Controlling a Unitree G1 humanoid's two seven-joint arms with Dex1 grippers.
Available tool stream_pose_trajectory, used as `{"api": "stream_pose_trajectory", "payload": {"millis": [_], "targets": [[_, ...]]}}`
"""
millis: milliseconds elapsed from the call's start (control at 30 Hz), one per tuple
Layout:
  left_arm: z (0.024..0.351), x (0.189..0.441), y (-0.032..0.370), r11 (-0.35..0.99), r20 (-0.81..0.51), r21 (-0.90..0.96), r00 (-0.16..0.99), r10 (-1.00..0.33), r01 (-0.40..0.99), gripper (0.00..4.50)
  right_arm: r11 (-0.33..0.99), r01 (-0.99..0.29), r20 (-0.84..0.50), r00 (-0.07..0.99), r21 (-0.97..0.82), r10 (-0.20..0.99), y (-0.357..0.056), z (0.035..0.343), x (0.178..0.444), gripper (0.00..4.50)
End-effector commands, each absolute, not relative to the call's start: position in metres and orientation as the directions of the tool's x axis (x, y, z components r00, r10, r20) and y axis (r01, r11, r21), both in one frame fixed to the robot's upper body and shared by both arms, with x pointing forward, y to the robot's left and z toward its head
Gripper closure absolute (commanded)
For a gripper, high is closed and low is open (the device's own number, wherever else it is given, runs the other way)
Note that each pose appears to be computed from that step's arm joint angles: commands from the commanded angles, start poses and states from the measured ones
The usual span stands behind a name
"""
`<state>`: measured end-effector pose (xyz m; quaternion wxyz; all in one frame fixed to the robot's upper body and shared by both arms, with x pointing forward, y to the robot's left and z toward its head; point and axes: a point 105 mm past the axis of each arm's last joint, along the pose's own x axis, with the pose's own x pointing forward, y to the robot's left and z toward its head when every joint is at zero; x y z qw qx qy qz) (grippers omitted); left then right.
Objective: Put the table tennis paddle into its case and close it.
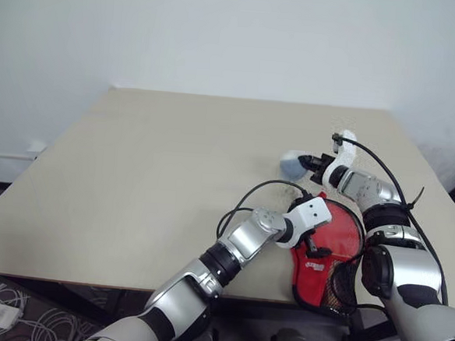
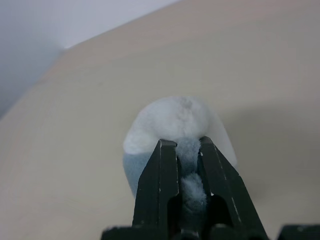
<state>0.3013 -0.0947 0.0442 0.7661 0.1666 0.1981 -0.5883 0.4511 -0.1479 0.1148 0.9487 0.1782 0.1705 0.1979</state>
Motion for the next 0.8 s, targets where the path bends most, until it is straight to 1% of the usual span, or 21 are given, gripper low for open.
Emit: {"api": "stream_pose_trajectory", "payload": {"millis": [33, 133, 233, 300, 400, 467, 633, 700, 800], "targets": [[-0.013, 0.291, -0.062, 0.293, -0.696, -0.034, 0.188, -0.693, 0.955, 0.00, 0.898, -0.276, -0.134, 0.932, 0.344, 0.338, -0.160, 0.149, 0.465, 4.50], [-0.013, 0.291, -0.062, 0.292, -0.696, -0.037, 0.185, -0.693, 0.956, 0.00, 0.925, -0.182, -0.142, 0.960, 0.332, 0.240, -0.181, 0.145, 0.467, 4.50], [-0.012, 0.293, -0.063, 0.297, -0.695, -0.037, 0.189, -0.694, 0.954, 0.00, 0.943, -0.068, -0.184, 0.974, 0.325, 0.134, -0.215, 0.136, 0.463, 4.50], [-0.011, 0.293, -0.064, 0.298, -0.693, -0.036, 0.191, -0.695, 0.954, 0.00, 0.943, -0.023, -0.202, 0.975, 0.332, 0.095, -0.231, 0.132, 0.460, 4.50], [-0.011, 0.292, -0.066, 0.297, -0.691, -0.039, 0.188, -0.697, 0.954, 0.00, 0.931, 0.086, -0.240, 0.971, 0.354, 0.002, -0.269, 0.125, 0.448, 4.50], [-0.011, 0.292, -0.067, 0.296, -0.691, -0.043, 0.186, -0.699, 0.954, 0.00, 0.927, 0.134, -0.252, 0.967, 0.351, -0.044, -0.290, 0.123, 0.439, 4.50], [-0.012, 0.290, -0.071, 0.290, -0.689, -0.054, 0.174, -0.704, 0.955, 0.00, 0.905, 0.228, -0.288, 0.950, 0.359, -0.125, -0.334, 0.118, 0.408, 4.50], [-0.012, 0.288, -0.072, 0.285, -0.688, -0.057, 0.170, -0.706, 0.957, 0.00, 0.902, 0.255, -0.296, 0.943, 0.350, -0.152, -0.348, 0.117, 0.393, 4.50], [-0.013, 0.286, -0.075, 0.275, -0.688, -0.065, 0.157, -0.709, 0.959, 0.00, 0.888, 0.313, -0.313, 0.927, 0.339, -0.207, -0.368, 0.116, 0.361, 4.50]]}}
